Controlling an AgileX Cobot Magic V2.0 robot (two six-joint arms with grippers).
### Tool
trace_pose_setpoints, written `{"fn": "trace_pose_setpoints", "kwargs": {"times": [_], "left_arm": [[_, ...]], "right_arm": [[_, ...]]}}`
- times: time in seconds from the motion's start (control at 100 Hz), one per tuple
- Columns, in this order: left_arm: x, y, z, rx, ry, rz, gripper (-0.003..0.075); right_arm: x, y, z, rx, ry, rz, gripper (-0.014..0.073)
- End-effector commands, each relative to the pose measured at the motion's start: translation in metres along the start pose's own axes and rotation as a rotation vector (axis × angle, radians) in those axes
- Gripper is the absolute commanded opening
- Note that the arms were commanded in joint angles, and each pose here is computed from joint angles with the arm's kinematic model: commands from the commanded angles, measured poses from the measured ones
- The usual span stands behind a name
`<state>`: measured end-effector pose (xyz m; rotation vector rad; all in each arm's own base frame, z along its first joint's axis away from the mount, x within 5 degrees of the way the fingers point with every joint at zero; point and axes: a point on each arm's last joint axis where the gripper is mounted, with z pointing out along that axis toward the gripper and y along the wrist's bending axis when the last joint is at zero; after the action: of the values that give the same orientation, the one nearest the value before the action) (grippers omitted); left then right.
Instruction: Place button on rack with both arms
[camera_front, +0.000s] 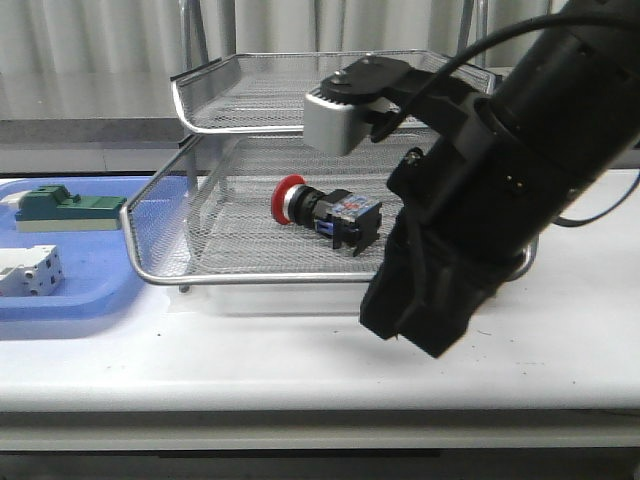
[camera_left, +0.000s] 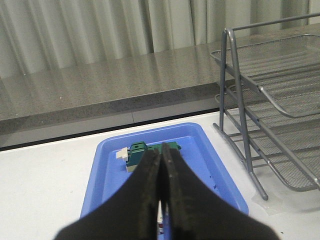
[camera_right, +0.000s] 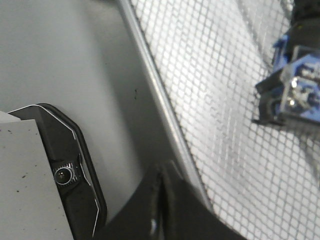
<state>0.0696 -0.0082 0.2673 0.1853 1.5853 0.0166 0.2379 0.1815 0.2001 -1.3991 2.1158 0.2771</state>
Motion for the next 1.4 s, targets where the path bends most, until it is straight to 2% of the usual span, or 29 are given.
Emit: {"fn": "trace_pose_setpoints", "kwargs": {"times": [0.0, 0.27, 0.47, 0.62, 0.72, 0.84, 0.95, 1.17, 1.39], "left_arm": [[-0.015, 0.004, 0.0, -0.034, -0.091, -0.022, -0.002], [-0.015, 0.004, 0.0, -0.034, -0.091, -0.022, -0.002], [-0.015, 0.004, 0.0, -0.034, -0.091, -0.022, -0.002], [-0.015, 0.004, 0.0, -0.034, -0.091, -0.022, -0.002], [-0.015, 0.004, 0.0, -0.034, -0.091, -0.022, -0.002], [-0.015, 0.004, 0.0, -0.034, -0.091, -0.022, -0.002], [-0.015, 0.004, 0.0, -0.034, -0.091, -0.022, -0.002], [-0.015, 0.004, 0.0, -0.034, -0.091, -0.022, -0.002], [-0.015, 0.004, 0.0, -0.034, -0.091, -0.022, -0.002]], "right_arm": [[-0.019, -0.022, -0.011, 0.116, -0.092, -0.01, -0.0067], [-0.029, -0.068, -0.003, 0.173, -0.087, 0.03, -0.0067], [-0.034, -0.083, -0.005, 0.202, -0.101, 0.046, -0.0067], [-0.035, -0.083, -0.006, 0.191, -0.098, 0.045, -0.0067], [-0.034, -0.076, -0.006, 0.123, -0.072, 0.056, -0.0067], [-0.035, -0.068, -0.015, 0.051, -0.073, 0.108, -0.0062], [-0.04, -0.062, -0.032, 0.037, -0.098, 0.159, -0.006], [-0.051, -0.055, -0.082, 0.097, -0.202, 0.256, -0.006], [-0.05, -0.048, -0.137, 0.229, -0.269, 0.327, -0.006]]}}
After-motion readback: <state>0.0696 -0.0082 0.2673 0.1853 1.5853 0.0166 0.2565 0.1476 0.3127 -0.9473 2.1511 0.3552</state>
